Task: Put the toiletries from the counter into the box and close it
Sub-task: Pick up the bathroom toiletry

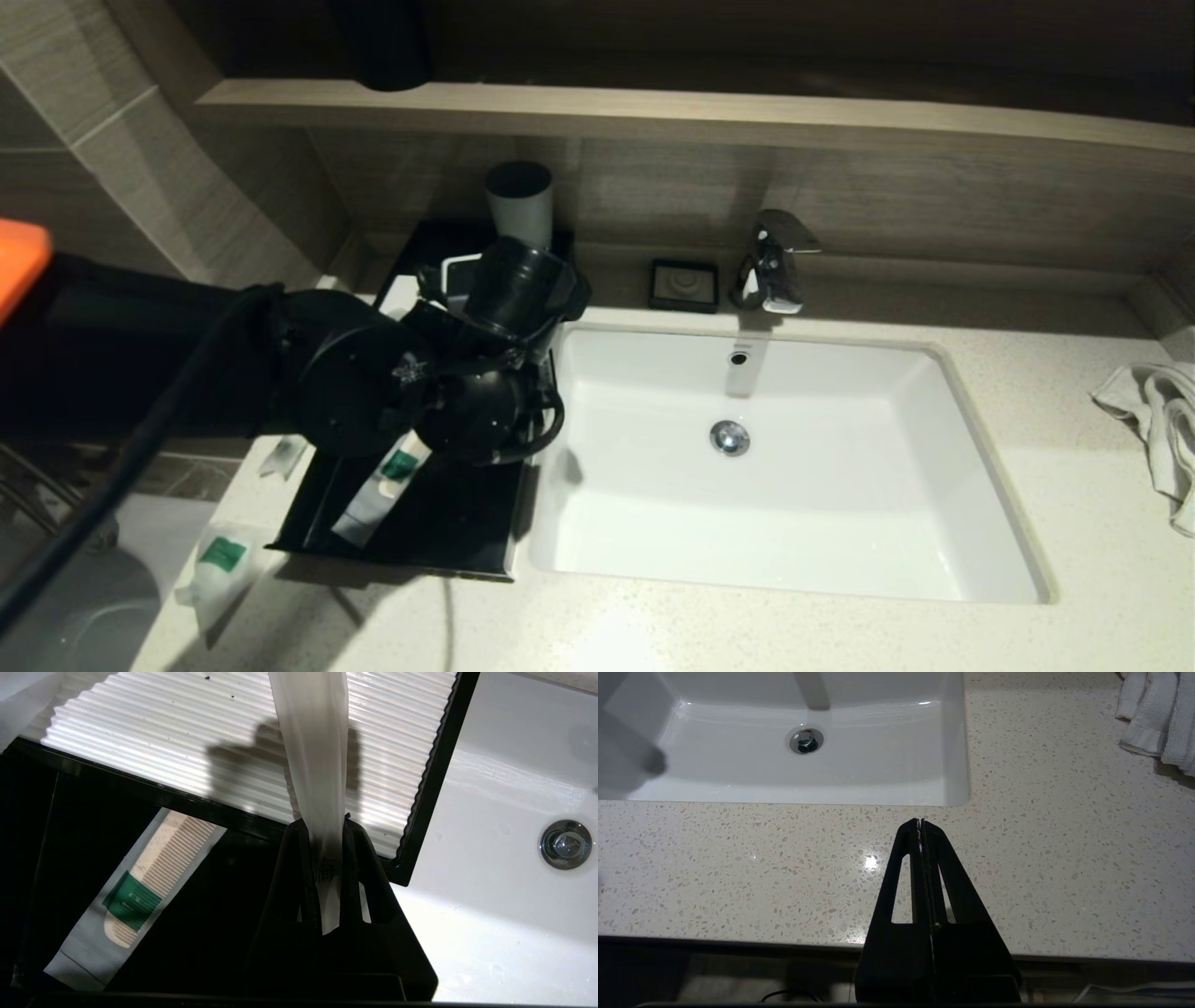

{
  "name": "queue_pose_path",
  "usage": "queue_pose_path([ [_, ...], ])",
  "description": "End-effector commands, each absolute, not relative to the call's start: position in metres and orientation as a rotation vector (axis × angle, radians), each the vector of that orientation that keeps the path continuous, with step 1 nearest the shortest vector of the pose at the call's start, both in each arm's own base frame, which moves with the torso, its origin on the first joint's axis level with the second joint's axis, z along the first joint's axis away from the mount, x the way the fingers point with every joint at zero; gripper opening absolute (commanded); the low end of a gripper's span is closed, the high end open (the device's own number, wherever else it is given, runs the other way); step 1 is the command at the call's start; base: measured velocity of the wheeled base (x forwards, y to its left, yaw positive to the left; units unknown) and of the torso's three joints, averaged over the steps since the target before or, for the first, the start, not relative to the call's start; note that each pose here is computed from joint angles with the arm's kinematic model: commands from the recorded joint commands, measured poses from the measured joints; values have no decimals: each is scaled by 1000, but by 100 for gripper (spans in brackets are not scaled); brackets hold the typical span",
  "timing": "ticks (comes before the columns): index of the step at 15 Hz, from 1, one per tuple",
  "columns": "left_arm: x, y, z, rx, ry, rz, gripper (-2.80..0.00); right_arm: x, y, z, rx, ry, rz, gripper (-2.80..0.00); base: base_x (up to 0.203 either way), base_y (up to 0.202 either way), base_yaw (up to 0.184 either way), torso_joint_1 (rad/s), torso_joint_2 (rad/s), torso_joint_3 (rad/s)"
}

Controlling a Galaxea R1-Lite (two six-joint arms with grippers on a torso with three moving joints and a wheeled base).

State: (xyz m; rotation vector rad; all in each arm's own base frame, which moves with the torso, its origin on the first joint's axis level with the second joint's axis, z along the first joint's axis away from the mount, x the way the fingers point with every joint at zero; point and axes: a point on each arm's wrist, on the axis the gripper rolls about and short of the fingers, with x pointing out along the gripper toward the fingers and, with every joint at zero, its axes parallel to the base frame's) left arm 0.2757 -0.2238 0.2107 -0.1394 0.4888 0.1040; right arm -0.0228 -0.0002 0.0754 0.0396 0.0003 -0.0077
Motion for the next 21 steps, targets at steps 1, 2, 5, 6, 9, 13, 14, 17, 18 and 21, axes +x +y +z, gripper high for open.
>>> queue_pose_path([
  [1,272,-221,220,-156,468,103,-280,-23,0,76,40,1,-8,-280,0,0,0,0,0,0],
  [2,270,-219,225,-161,459,99,-280,-23,0,76,40,1,-8,-280,0,0,0,0,0,0],
  [5,260,-211,239,-158,433,82,-280,-23,0,76,40,1,-8,-280,0,0,0,0,0,0],
  [6,256,-208,243,-149,425,76,-280,-23,0,75,40,3,-8,-280,0,0,0,0,0,0],
  [9,242,-197,255,-105,405,49,-280,-23,0,75,40,2,-9,-280,0,0,0,0,0,0],
  [13,207,-173,255,0,428,-20,-280,-23,0,75,40,2,-8,-280,0,0,0,0,0,0],
  [14,199,-166,254,19,436,-49,-280,-23,0,76,40,1,-8,-280,0,0,0,0,0,0],
  [17,179,-148,253,58,456,-108,-280,-23,0,76,40,1,-9,-280,0,0,0,0,0,0],
  [18,176,-146,251,64,464,-116,-280,-23,0,76,40,1,-8,-280,0,0,0,0,0,0],
  [21,172,-142,257,48,443,-119,-280,-23,0,76,40,1,-8,-280,0,0,0,0,0,0],
])
